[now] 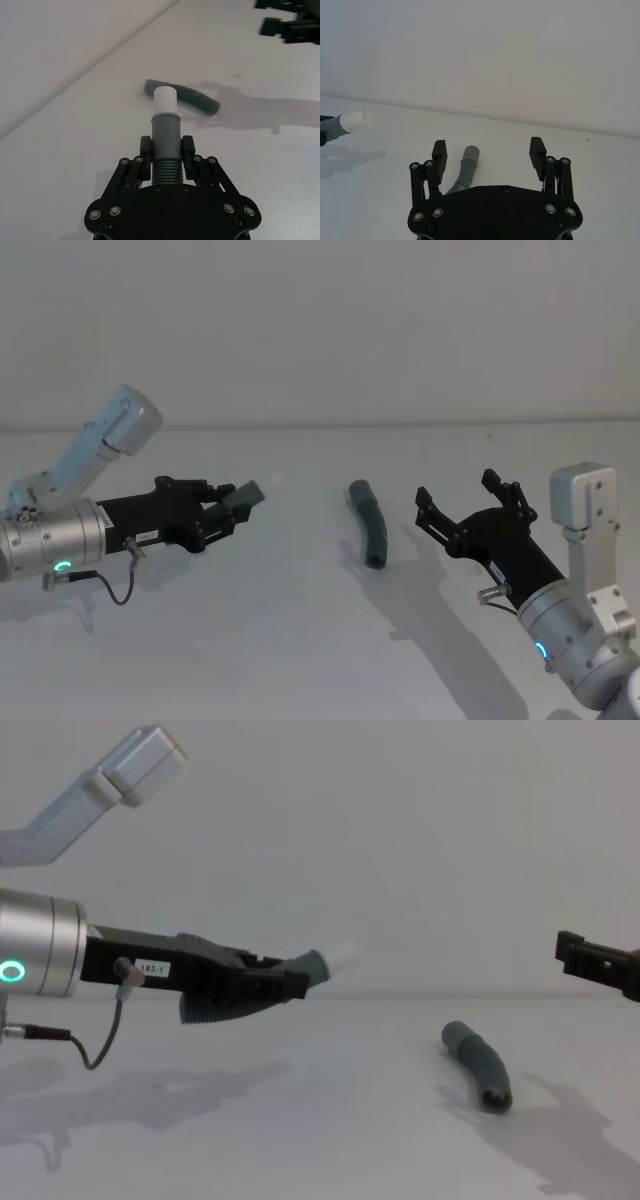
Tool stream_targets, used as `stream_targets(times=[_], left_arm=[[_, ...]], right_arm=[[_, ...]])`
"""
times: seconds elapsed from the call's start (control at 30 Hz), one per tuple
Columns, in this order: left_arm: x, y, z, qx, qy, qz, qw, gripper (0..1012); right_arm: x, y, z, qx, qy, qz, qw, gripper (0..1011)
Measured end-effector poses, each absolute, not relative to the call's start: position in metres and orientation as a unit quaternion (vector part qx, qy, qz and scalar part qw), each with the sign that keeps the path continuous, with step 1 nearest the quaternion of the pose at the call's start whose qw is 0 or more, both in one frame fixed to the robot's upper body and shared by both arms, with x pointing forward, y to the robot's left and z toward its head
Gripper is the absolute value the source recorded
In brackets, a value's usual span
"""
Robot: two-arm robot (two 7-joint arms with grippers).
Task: Use both hands to pick up one end of the pipe from the table, align the ends, and insert them.
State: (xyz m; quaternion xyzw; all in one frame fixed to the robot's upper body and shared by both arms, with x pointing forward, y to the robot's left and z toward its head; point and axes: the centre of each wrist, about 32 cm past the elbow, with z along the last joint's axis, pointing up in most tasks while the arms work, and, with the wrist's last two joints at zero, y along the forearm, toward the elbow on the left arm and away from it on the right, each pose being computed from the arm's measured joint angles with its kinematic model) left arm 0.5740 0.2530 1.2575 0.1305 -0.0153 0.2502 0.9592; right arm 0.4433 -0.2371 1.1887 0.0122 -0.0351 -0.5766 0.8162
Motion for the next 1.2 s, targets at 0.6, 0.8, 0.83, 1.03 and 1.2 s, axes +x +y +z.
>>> stream_targets(times=[0.6,0.8,0.83,1.03,1.2], left_arm=[[0.596,0.254,1.280,0.140,-0.014,0.108,0.984,327],[0.599,0.255,1.287,0.144,-0.012,0.065,0.987,327],[0.599,0.256,1.287,0.144,-0.012,0.061,0.988,327],[0.598,0.258,1.291,0.147,-0.011,0.042,0.988,327],[0.595,0.260,1.293,0.148,-0.012,0.035,0.988,327]], right_arm=[[0.443,-0.237,1.189,0.012,-0.035,-0.577,0.816,1002],[0.443,-0.237,1.189,0.012,-0.035,-0.577,0.816,1002],[0.443,-0.237,1.189,0.012,-0.035,-0.577,0.816,1002],[0.443,-0.237,1.189,0.012,-0.035,-0.577,0.816,1002],[0.443,-0.237,1.189,0.012,-0.035,-0.577,0.816,1002]])
